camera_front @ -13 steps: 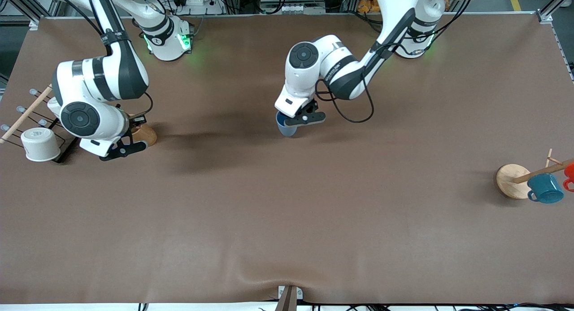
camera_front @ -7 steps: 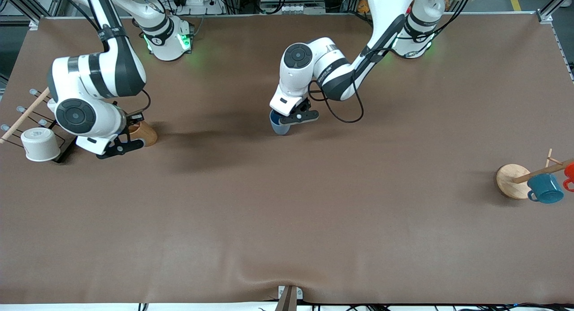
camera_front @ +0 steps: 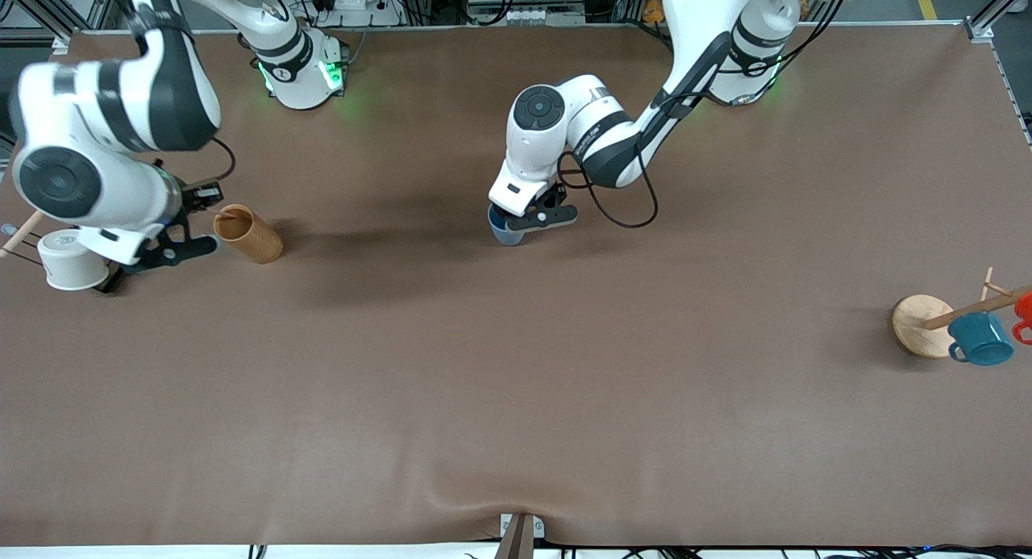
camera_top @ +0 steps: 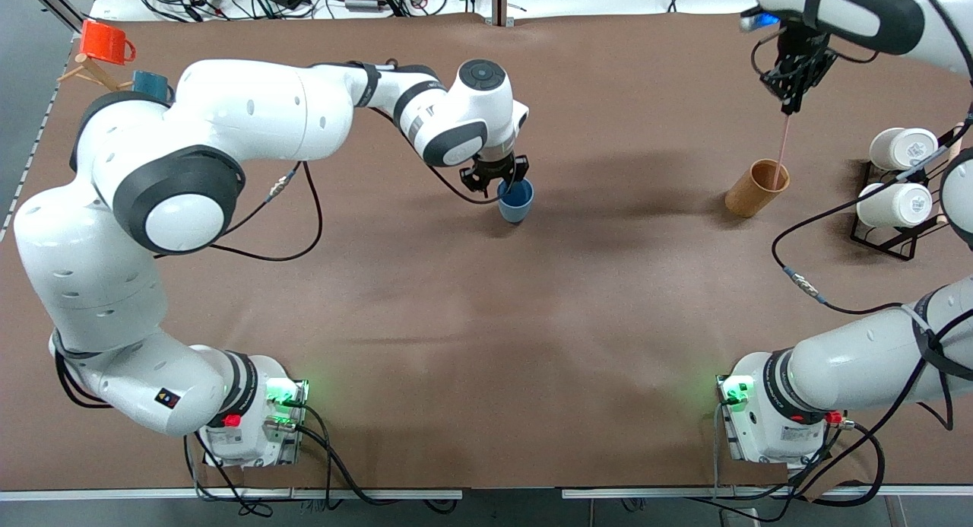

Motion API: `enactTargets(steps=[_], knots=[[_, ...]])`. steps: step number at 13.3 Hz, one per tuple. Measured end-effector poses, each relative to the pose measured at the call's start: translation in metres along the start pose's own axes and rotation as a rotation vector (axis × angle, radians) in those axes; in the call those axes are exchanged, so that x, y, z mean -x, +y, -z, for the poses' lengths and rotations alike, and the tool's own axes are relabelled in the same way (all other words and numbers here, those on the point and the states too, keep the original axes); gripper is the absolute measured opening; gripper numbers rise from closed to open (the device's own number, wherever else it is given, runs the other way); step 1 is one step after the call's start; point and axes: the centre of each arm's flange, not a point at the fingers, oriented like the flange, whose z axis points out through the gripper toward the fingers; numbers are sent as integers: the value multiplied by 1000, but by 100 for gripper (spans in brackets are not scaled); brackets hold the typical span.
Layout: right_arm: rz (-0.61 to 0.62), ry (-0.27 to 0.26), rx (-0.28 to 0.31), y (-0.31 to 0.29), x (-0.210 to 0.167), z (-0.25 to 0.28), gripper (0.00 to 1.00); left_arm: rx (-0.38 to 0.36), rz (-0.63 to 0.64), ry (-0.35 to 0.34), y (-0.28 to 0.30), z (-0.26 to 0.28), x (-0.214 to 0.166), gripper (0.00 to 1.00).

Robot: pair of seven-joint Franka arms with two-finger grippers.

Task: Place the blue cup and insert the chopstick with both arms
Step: 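Release the blue cup with the left gripper while the right gripper lifts the chopstick, then insert the pink chopstick into the blue cup with the right gripper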

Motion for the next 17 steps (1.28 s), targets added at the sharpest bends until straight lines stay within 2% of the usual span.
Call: enactTargets(steps=[2,4,7,10,12,14,17], knots=[[-17,60,-10,5,14,48,10,9,17,29,-1,31,-13,80],[-24,148,-39,5,26,95,10,6,45,69,-7,77,-30,99],[-55,242,-144,-11,34,133,10,-9,113,124,-27,154,-62,100],[-180,253,-300,-57,22,143,10,-22,190,145,-50,203,-103,100],[-289,237,-393,-100,9,147,10,-43,191,144,-71,226,-131,100],[-385,210,-440,-144,-1,149,10,-65,182,140,-95,249,-158,100],[-532,172,-474,-221,-8,150,10,-69,185,140,-132,279,-190,100]])
